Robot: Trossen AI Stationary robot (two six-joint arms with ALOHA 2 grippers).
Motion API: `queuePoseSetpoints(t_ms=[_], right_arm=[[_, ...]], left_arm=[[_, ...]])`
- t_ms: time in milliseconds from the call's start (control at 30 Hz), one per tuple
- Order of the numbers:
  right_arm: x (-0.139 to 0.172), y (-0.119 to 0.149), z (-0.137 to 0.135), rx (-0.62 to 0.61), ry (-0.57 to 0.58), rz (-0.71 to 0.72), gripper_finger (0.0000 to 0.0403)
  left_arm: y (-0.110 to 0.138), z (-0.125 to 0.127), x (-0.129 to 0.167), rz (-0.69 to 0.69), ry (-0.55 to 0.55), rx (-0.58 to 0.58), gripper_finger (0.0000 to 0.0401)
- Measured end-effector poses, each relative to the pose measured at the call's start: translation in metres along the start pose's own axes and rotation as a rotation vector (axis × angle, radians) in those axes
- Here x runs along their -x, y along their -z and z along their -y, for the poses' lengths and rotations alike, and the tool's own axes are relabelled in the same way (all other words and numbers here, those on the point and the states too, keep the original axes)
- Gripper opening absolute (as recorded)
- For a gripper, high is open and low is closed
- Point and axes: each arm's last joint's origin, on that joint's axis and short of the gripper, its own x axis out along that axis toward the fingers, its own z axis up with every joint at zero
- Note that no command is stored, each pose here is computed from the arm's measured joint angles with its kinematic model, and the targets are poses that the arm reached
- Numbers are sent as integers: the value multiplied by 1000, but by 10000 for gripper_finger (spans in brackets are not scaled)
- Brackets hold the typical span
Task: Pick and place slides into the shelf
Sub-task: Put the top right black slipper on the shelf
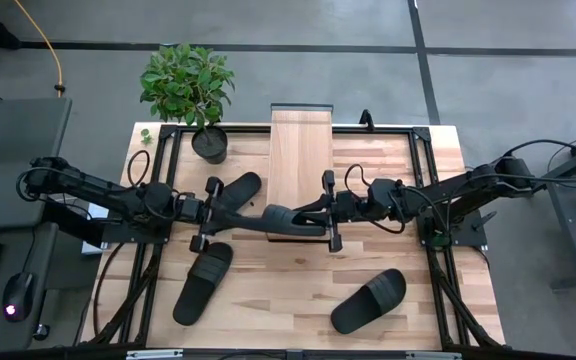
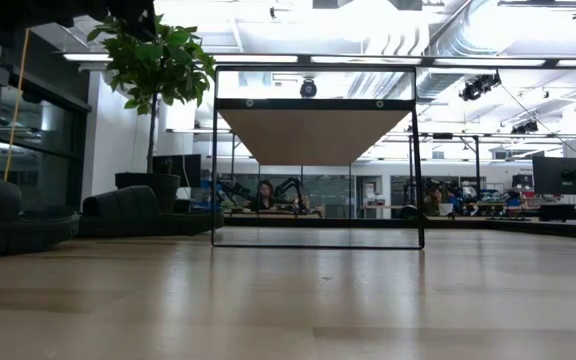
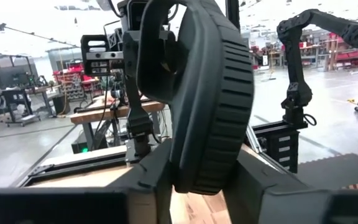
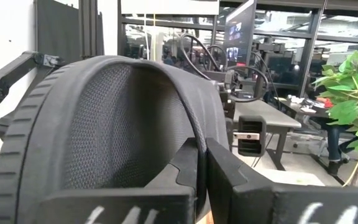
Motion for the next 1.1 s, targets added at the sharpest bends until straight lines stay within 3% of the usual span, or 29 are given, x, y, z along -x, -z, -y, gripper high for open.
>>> queuePoseSetpoints(t_ms=[167,533,900,1100], right_arm=[[0,0,0,0,0,0,0],[0,1,0,-3,-2,-6,6],[0,1,0,-4,25,-13,129],[2,0,2,3,58,-22,165]], left_arm=[[0,0,0,1,3,-13,68],[0,0,0,-1,-1,-13,80],[0,0,0,-2,1,-11,80],[0,0,0,-3,7,-13,81]])
